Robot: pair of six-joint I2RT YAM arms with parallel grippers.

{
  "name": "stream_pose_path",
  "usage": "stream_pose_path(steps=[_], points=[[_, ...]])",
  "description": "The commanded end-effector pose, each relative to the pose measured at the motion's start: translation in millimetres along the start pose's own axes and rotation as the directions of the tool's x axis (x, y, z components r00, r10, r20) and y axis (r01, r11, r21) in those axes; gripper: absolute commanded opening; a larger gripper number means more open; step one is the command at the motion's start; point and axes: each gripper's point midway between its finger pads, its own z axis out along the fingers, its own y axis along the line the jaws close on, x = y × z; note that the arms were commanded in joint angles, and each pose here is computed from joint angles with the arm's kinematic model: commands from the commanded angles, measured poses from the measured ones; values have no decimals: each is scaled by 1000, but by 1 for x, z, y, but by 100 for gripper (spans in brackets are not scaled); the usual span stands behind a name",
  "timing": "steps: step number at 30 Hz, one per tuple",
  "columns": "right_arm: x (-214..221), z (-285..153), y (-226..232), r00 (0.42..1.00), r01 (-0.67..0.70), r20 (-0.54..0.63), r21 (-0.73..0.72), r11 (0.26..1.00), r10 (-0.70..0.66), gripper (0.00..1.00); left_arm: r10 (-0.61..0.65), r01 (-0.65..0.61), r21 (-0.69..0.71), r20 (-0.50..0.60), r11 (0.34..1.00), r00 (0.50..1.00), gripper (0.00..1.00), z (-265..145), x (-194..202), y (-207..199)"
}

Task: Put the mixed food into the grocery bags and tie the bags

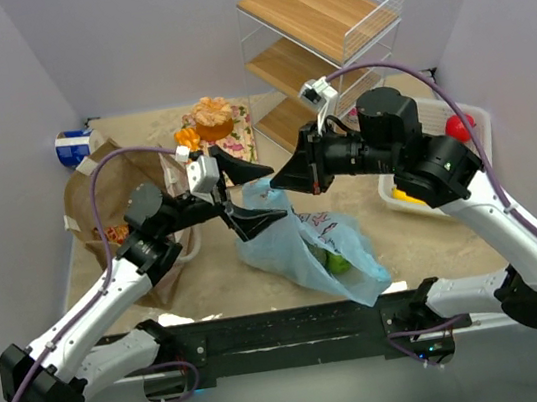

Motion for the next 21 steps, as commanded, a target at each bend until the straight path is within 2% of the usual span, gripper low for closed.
stream_pose_path(steps=[1,5,9,15,19,21], points=[[-15,-3,4,998,5,70,-4,1000,-5,0,-25,15,126,77,992,997,99,3,-11,-22],[-22,-4,7,995,8,97,-9,1000,-8,0,-98,88,150,62,985,993,93,3,13,-24],[-31,-3,7,992,15,128,2,1000,-15,0,-164,156,160,39,975,986,83,-2,39,-28],[-34,5,4,991,10,132,-1,1000,-10,0,-192,180,146,68,973,979,73,-4,46,-28],[-25,11,-1,994,-1,110,1,1000,1,0,-193,181,118,97,976,976,70,-2,44,-22],[-24,11,-1,994,-2,111,-3,1000,2,0,-181,173,69,124,982,976,72,0,42,-13]])
